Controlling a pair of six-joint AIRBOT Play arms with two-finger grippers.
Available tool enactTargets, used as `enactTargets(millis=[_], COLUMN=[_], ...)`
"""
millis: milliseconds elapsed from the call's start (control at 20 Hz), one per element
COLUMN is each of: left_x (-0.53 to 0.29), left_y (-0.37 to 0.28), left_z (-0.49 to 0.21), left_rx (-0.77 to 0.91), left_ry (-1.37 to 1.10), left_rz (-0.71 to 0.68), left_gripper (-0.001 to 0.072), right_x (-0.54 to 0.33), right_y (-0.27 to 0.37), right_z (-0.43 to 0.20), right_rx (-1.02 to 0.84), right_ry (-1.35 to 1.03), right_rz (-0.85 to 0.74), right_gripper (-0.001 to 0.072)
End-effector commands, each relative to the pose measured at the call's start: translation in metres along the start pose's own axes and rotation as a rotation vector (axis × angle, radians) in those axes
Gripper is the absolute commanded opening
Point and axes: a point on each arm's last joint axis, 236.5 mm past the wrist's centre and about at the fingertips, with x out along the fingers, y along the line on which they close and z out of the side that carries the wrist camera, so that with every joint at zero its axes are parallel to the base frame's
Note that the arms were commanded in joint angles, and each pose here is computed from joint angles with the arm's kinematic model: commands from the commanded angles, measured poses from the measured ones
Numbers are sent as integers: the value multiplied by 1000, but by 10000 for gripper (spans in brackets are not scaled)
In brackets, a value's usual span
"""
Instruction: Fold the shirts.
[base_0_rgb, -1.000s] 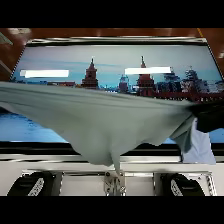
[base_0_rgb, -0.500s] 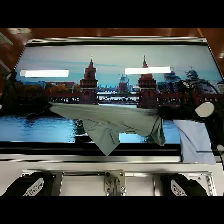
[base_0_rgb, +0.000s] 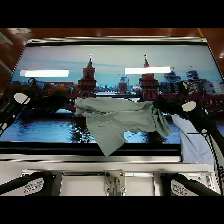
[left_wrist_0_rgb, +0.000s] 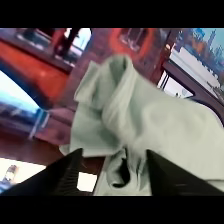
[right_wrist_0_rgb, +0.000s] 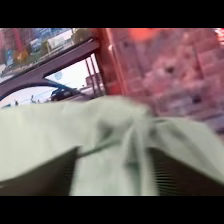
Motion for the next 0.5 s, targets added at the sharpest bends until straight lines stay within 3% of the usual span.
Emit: enactTargets(millis=[0, 200, 300, 450], left_x=[-8, -54, -65, -50], left_y=[8, 34, 43, 58], left_z=[-10, -41, -80, -137], left_rx=[-31, 38, 113, 115], left_ry=[118, 351, 510, 642], left_rz=[-13, 28, 27, 35], left_gripper=[592, 589, 590, 590], right_x=[-23, -105, -144, -152], right_y=[12, -43, -92, -116], right_z=[1, 16, -2, -28], right_rx=[-156, -347, -292, -82], right_ry=[66, 150, 252, 281], right_rz=[38, -170, -291, -240], right_gripper=[669, 668, 667, 667])
